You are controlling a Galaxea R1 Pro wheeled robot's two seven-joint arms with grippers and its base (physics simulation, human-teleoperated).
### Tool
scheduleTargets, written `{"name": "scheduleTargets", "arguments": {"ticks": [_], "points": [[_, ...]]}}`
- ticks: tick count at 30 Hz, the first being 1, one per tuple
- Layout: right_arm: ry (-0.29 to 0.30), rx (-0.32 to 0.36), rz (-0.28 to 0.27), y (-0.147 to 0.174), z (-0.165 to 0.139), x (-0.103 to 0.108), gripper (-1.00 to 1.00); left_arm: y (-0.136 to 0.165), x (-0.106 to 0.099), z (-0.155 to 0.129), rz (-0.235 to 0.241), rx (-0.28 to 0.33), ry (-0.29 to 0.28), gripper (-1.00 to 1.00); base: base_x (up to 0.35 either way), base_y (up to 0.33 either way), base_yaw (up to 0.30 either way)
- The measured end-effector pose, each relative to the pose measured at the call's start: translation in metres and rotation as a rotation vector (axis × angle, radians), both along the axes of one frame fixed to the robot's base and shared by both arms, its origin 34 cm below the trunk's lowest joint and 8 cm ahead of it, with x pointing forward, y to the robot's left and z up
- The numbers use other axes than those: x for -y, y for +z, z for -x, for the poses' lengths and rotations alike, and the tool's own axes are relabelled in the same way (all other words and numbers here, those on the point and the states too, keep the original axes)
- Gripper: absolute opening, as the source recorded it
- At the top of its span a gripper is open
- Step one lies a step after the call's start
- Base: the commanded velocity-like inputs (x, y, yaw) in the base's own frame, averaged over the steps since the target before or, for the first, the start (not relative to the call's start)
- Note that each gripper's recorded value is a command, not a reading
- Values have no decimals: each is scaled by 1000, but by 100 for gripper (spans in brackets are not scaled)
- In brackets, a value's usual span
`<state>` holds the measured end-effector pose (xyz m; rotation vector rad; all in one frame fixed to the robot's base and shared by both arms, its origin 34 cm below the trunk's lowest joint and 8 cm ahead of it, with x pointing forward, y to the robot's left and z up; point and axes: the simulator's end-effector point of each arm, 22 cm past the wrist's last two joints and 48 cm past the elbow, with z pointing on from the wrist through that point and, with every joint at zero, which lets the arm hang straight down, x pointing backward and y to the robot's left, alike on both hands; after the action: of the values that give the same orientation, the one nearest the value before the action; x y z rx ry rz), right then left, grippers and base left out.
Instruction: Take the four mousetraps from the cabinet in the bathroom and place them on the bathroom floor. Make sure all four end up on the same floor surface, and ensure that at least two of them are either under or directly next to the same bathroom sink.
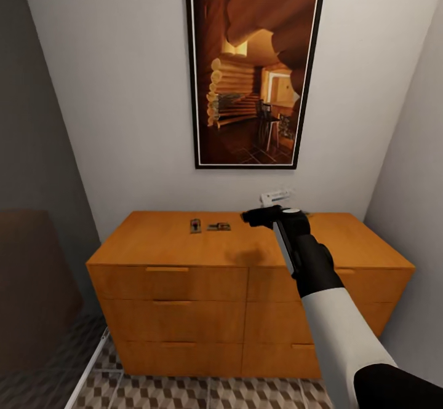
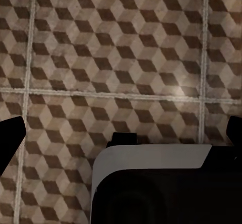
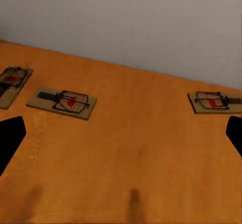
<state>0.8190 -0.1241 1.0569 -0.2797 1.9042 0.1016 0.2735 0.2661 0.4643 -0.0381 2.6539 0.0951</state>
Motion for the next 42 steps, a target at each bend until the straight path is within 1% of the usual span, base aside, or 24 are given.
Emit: {"name": "scheduleTargets", "arguments": {"ticks": [2,3,4,5,8,11,12,13,14,15,17,18,20,21,23,25,28,33,36,37,39,40,42], "points": [[47,-15,-12,-4,3,-10,100,0,0,0,0,0,0,100,66,0,0],[123,-49,-32,-14,8,-25,100,0,0,0,0,0,0,100,31,0,0],[141,-57,-36,-17,9,-28,100,0,0,0,0,0,0,100,20,0,0],[172,-72,-43,-21,12,-33,100,0,0,0,0,0,0,100,16,0,0],[214,-90,-52,-26,16,-37,100,0,0,0,0,0,0,100,10,0,0],[301,-120,-65,-33,25,-39,100,0,0,0,0,0,0,100,3,0,0],[317,-125,-66,-34,27,-40,100,0,0,0,0,0,0,100,1,0,0],[345,-134,-60,-37,30,-40,100,0,0,0,0,-1,0,100,1,0,0],[362,-140,-53,-39,33,-41,100,0,0,0,0,-1,0,100,0,0,0],[409,-157,-14,-46,40,-45,100,0,0,1,0,-3,0,100,0,0,0],[444,-172,28,-54,46,-47,100,-1,0,2,0,-6,0,100,0,0,0],[473,-188,68,-62,51,-49,100,-1,0,4,0,-8,0,100,0,0,0],[499,-202,103,-69,57,-48,100,-1,0,4,0,-10,0,100,0,0,0],[533,-208,123,-70,63,-49,100,-1,0,5,0,-11,0,100,0,0,0],[565,-211,134,-70,69,-51,100,-1,1,5,1,-12,0,100,0,0,0],[614,-215,140,-64,81,-57,100,-2,1,5,1,-12,0,100,0,0,0],[648,-213,141,-52,92,-64,100,-2,1,6,2,-13,0,100,0,0,0],[662,-202,141,-34,99,-69,100,-2,1,6,1,-14,0,100,0,0,0],[655,-189,140,-13,98,-70,100,-2,1,6,2,-14,0,100,0,0,0],[652,-178,141,-1,96,-71,100,-2,1,7,2,-15,0,100,0,0,0],[650,-161,145,12,93,-72,100,-2,1,8,2,-17,0,100,0,0,0],[651,-137,150,30,90,-73,100,-2,1,9,2,-20,0,100,0,0,0],[655,-121,154,43,89,-74,100,-3,1,10,2,-21,0,100,0,0,0]]}}
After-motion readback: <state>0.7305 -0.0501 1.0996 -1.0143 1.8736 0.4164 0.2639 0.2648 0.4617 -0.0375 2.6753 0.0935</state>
